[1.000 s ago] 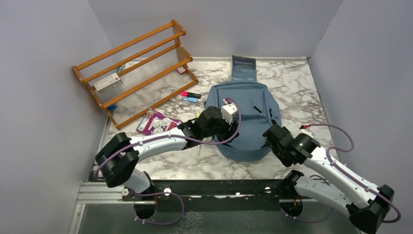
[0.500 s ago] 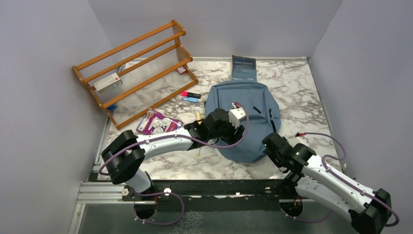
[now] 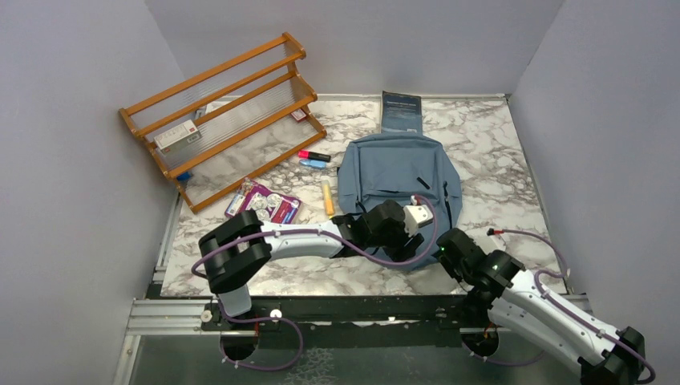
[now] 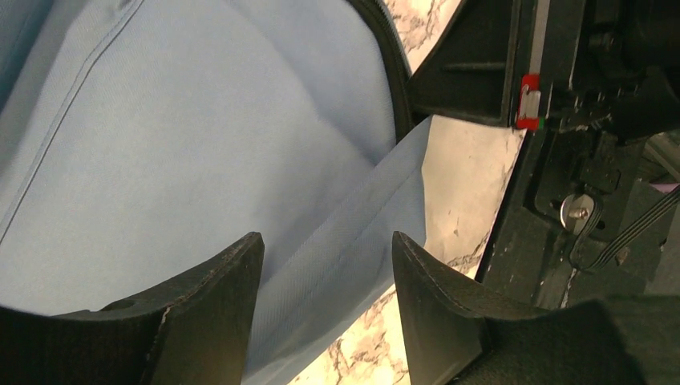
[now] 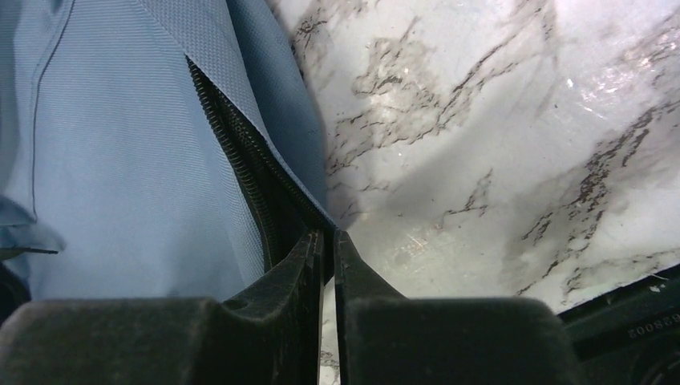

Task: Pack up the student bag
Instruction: Unzip the student bag at the center of the board.

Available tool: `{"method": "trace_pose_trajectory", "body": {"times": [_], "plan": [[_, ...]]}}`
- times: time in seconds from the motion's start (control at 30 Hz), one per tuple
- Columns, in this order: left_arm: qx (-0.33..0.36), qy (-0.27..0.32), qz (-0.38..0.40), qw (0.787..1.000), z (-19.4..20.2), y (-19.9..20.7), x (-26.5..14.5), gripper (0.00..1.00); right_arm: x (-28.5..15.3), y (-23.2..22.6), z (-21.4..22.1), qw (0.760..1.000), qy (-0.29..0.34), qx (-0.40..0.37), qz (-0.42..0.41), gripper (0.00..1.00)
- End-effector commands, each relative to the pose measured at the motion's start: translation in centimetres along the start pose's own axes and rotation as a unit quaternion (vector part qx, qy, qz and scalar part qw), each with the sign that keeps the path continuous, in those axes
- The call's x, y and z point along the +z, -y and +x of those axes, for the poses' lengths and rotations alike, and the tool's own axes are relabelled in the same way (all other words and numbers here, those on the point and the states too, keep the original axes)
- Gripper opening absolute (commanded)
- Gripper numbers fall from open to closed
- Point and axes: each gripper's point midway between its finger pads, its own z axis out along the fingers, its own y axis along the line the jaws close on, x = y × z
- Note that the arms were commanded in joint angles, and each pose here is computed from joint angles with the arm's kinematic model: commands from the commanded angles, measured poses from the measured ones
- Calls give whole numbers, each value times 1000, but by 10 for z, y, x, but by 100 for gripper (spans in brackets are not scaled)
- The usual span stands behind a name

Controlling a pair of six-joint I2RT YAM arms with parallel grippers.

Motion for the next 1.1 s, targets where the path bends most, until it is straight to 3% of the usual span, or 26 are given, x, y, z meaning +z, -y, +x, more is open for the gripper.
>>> {"method": "trace_pose_trajectory", "body": {"times": [0.0,0.3,0.67,1.07], "plan": [[-11,54,-21,998,-40,-3,7,62,0,-6,5,999,-12,-3,-32,11],[-22,53,-46,997,-53,-11,28,63,-5,-13,2,998,-9,-6,-65,6],[-29,-13,8,999,5,4,53,63,-13,-19,-9,996,9,-5,-87,5],[-47,15,94,994,-2,37,52,63,-14,-24,-7,995,5,-10,-97,3]]}}
